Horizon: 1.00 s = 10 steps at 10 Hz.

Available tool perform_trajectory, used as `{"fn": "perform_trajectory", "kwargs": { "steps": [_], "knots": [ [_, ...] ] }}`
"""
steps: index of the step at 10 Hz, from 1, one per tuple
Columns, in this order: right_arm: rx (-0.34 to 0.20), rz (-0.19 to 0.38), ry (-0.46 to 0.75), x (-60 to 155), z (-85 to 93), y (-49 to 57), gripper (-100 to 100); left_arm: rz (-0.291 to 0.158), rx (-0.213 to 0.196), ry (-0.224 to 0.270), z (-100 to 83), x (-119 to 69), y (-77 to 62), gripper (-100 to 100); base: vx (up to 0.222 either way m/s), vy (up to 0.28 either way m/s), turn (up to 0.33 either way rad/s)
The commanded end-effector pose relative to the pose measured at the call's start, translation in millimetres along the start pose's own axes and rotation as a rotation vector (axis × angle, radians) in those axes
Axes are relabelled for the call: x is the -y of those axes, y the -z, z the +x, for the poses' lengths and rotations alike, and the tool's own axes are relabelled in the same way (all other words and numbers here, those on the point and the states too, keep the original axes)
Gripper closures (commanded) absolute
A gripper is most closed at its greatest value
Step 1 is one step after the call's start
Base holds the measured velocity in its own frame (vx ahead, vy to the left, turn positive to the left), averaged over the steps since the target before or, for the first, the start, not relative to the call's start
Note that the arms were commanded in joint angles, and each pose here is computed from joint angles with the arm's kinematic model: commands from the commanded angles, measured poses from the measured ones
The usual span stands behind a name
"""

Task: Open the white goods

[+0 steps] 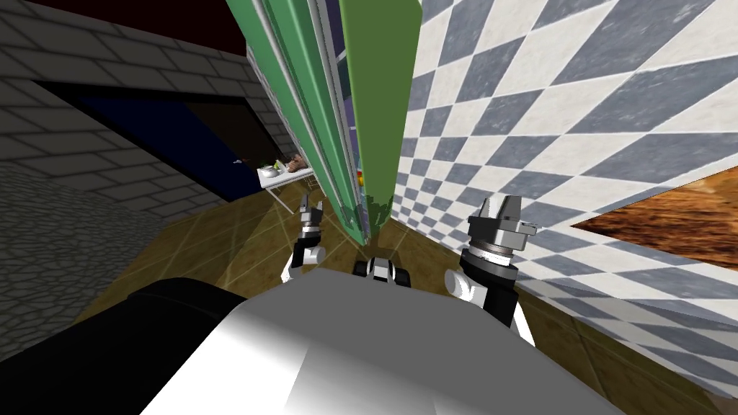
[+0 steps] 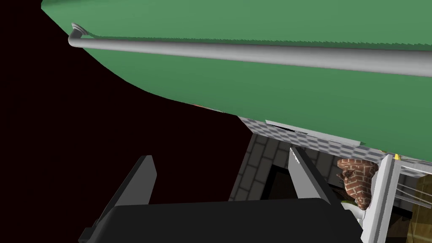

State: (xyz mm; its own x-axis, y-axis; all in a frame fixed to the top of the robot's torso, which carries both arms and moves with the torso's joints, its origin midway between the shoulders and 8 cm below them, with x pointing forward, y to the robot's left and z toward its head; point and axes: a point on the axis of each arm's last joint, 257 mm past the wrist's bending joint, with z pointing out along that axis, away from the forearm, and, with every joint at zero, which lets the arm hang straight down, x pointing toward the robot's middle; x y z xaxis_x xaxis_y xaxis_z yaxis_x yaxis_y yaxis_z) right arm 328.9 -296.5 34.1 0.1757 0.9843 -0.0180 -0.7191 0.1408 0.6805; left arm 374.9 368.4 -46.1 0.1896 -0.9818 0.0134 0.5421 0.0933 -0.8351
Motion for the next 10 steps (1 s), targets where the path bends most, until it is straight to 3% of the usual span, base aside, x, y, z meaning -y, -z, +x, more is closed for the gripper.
{"fn": "perform_trajectory", "kwargs": {
  "steps": [1,3,10],
  "knots": [
    [0.0,0.0,0.0,0.0,0.0,0.0,0,-0.03,0.031,0.026,-14.9,-14.1,2.4,-100,0.198,-0.132,0.09],
    [0.0,0.0,0.0,0.0,0.0,0.0,0,-0.045,0.052,0.042,-24.4,-22.5,4.0,-100,0.202,-0.115,0.072],
    [0.0,0.0,0.0,0.0,0.0,0.0,0,-0.107,0.196,0.152,-65.8,-61.1,20.8,-100,0.169,-0.126,0.082]
  ]
}}
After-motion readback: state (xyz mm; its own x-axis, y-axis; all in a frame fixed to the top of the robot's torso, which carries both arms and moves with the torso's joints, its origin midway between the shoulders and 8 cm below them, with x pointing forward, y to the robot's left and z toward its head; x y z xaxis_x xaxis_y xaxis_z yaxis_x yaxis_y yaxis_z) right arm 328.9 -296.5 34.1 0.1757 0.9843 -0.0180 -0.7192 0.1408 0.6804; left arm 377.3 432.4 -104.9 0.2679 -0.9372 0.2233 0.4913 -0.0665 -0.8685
